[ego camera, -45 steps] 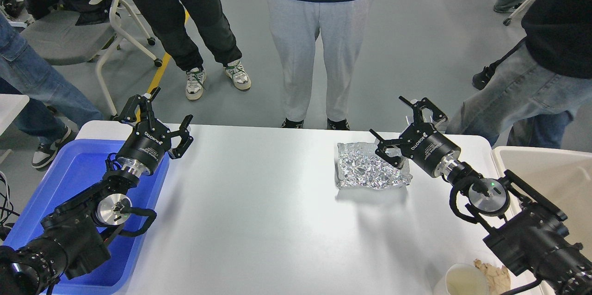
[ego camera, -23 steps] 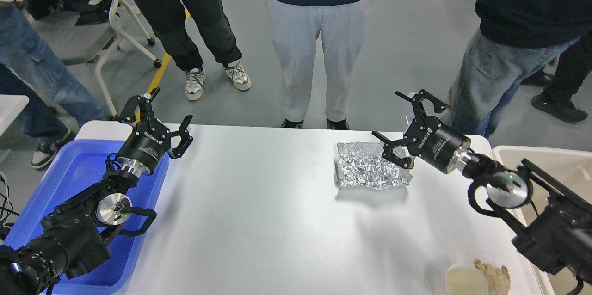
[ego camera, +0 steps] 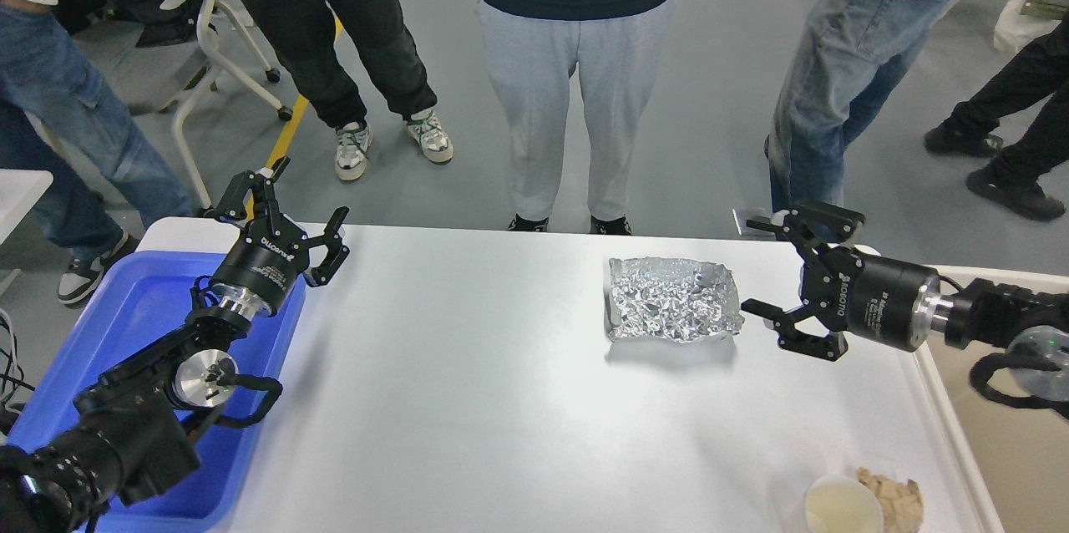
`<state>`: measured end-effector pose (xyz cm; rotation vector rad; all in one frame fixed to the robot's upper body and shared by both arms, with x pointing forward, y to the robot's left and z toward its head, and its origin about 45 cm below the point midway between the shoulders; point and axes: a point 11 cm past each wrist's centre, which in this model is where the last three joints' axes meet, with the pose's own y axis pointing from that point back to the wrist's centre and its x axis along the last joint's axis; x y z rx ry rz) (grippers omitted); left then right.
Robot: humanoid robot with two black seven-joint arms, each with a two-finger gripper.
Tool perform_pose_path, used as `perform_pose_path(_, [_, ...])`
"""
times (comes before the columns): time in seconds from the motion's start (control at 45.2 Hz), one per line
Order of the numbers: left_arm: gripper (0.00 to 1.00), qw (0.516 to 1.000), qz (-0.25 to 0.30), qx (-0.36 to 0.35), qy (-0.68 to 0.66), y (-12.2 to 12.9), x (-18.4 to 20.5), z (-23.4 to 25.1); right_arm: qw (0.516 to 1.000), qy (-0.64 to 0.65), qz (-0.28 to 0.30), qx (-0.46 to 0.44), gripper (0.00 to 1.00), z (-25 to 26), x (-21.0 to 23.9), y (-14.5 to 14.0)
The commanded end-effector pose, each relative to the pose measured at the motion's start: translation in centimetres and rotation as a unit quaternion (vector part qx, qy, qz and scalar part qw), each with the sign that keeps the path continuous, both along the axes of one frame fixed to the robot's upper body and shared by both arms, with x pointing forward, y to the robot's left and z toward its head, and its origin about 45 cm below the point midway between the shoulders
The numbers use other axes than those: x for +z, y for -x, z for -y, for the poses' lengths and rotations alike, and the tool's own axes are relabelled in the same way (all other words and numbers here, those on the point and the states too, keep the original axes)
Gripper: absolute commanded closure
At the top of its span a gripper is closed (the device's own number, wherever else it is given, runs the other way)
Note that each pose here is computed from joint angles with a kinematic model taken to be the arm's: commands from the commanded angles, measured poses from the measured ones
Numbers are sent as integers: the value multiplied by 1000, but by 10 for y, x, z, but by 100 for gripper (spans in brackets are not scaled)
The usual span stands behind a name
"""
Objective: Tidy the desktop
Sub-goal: 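Swing the right gripper outward past the foil toward the white bin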
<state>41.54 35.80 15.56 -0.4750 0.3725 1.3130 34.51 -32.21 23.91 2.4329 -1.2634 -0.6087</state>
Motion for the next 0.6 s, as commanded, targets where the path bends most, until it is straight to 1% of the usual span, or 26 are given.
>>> perform_pose_path(0.0, [0,1000,0,0,0,0,0,0,993,118,-20,21,0,48,21,42])
perform_pose_path(0.199, [0,1000,0,0,0,0,0,0,972,230,-28,39,0,87,38,70])
perform_pose_path(0.354, [0,1000,0,-1,1,0,0,0,957,281,-41,53,0,112,53,88])
perform_pose_path(0.465, [0,1000,0,0,0,0,0,0,946,310,-55,70,0,118,48,100])
perform_pose_path(0.576, [0,1000,0,0,0,0,0,0,932,337,-86,101,0,119,27,121])
